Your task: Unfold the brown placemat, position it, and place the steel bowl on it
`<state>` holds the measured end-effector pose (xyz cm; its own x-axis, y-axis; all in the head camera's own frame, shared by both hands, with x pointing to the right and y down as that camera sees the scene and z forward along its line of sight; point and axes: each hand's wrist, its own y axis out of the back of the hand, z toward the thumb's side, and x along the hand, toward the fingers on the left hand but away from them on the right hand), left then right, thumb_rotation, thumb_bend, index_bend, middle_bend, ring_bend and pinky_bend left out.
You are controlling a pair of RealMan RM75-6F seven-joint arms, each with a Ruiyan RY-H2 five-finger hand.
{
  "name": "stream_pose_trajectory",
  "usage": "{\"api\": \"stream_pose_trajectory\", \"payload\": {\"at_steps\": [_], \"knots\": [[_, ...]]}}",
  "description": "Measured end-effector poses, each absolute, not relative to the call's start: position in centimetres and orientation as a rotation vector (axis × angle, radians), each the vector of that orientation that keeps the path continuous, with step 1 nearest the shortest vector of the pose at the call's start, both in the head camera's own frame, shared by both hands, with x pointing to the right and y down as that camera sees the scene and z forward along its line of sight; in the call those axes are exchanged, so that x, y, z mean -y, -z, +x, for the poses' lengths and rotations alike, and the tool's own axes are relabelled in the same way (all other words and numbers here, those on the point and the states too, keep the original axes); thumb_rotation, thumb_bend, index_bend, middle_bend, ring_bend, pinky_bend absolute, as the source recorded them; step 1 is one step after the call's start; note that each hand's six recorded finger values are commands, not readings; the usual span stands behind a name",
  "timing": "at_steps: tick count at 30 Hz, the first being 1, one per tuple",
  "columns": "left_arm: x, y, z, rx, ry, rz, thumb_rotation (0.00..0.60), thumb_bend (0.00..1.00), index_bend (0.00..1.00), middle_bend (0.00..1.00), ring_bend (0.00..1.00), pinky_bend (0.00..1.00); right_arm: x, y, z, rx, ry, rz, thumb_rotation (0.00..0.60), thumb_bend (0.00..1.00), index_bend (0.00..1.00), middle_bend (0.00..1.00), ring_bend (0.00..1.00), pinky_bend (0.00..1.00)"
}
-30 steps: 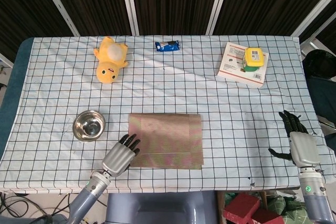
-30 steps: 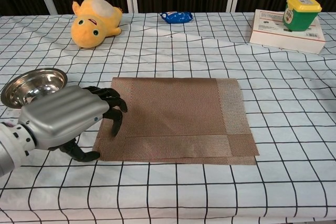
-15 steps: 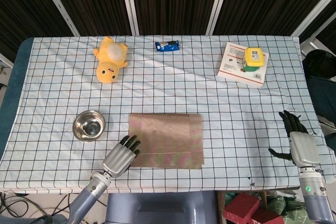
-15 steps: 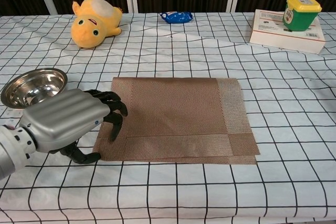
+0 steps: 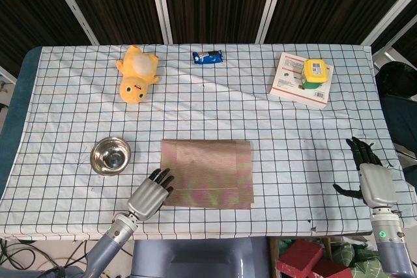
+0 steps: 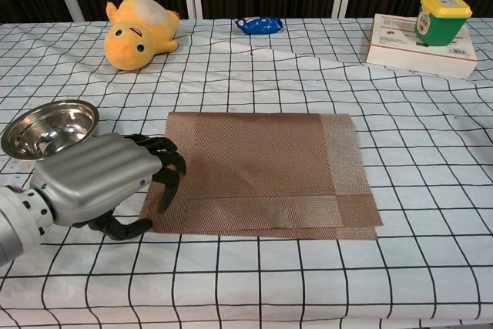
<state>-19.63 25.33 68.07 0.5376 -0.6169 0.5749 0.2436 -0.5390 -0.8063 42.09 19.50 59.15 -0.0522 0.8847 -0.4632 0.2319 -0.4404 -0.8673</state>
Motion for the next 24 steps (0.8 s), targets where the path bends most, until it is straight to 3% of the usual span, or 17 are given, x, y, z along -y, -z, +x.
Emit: {"api": "stream_pose_trajectory", "payload": {"at_steps": [24], "knots": [[-24.3, -66.8, -19.4, -0.359, 1.124, -1.828, 0.600, 0.40, 0.58, 0.24, 0.08, 0.17, -19.5, -59.1, 42.1, 1.196, -1.527, -1.680, 0.600, 0.06, 0.00, 0.00, 0.00, 0.16]]}}
